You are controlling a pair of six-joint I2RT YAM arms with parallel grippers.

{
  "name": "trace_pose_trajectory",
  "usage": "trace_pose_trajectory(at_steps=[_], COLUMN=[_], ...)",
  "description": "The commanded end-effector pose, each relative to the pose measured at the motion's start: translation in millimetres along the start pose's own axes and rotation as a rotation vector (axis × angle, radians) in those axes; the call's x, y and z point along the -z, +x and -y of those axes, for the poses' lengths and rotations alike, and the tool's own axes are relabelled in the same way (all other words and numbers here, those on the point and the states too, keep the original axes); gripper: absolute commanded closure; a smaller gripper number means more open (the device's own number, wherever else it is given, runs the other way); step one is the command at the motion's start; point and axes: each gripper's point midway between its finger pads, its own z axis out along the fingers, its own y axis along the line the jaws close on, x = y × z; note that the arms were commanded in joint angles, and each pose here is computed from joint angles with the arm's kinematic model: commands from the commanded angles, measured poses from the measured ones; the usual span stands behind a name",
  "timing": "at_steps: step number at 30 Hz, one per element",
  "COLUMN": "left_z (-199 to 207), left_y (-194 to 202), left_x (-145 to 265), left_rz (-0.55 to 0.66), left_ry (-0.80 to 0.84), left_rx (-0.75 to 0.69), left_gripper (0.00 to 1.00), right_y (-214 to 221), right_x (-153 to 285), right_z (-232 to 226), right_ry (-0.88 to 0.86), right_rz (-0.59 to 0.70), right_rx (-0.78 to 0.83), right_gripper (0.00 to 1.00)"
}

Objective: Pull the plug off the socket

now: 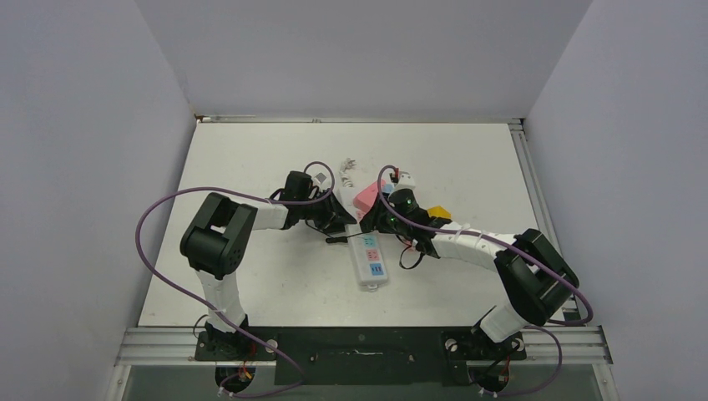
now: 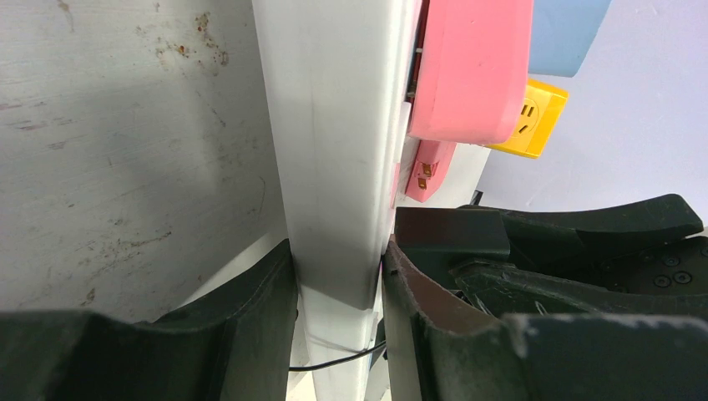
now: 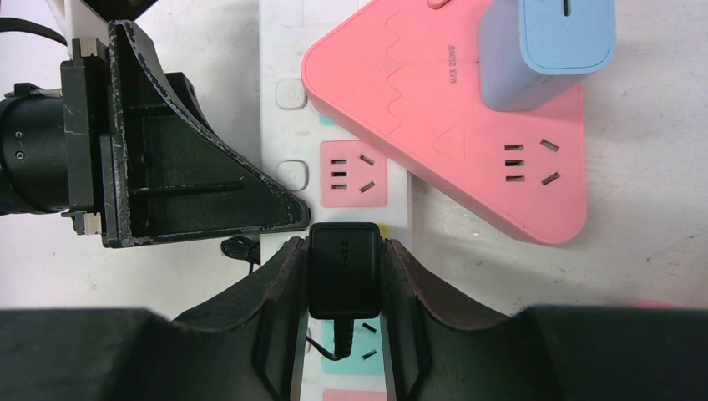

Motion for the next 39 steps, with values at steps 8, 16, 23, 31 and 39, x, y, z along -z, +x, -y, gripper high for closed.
trace_pose_trajectory(at_steps=[8, 16, 23, 31, 39], left_z=[3.4, 3.5, 1.4, 1.2, 0.9], left_y=[-1.4, -0.9, 0.0, 1.9, 1.1], left_x=[-3.4, -3.7, -4.3, -5.2, -5.1], left_rz=[-0.003, -0.004, -0.006, -0.009, -0.008], left_ry=[0.023, 0.025, 0.021, 0.018, 0.017], left_rx=[-0.001, -0.001, 0.004, 0.001, 0.001], left_gripper=[1.0, 1.0, 1.0, 1.0, 1.0], right_y=[-26.8, -26.8, -26.1, -26.3, -32.0], right_x=[9.4, 13.1, 13.6, 11.9, 13.3], right_z=[-29.4, -36.2, -39.0, -39.1, -33.6], right_ry=[0.037, 0.112, 0.113, 0.066, -0.01], right_rz=[0.137, 0.17, 0.171, 0.154, 0.137], right_rx=[0.077, 0.159, 0.17, 0.127, 0.04], right_gripper=[0.95, 0.95, 0.95, 0.95, 0.95])
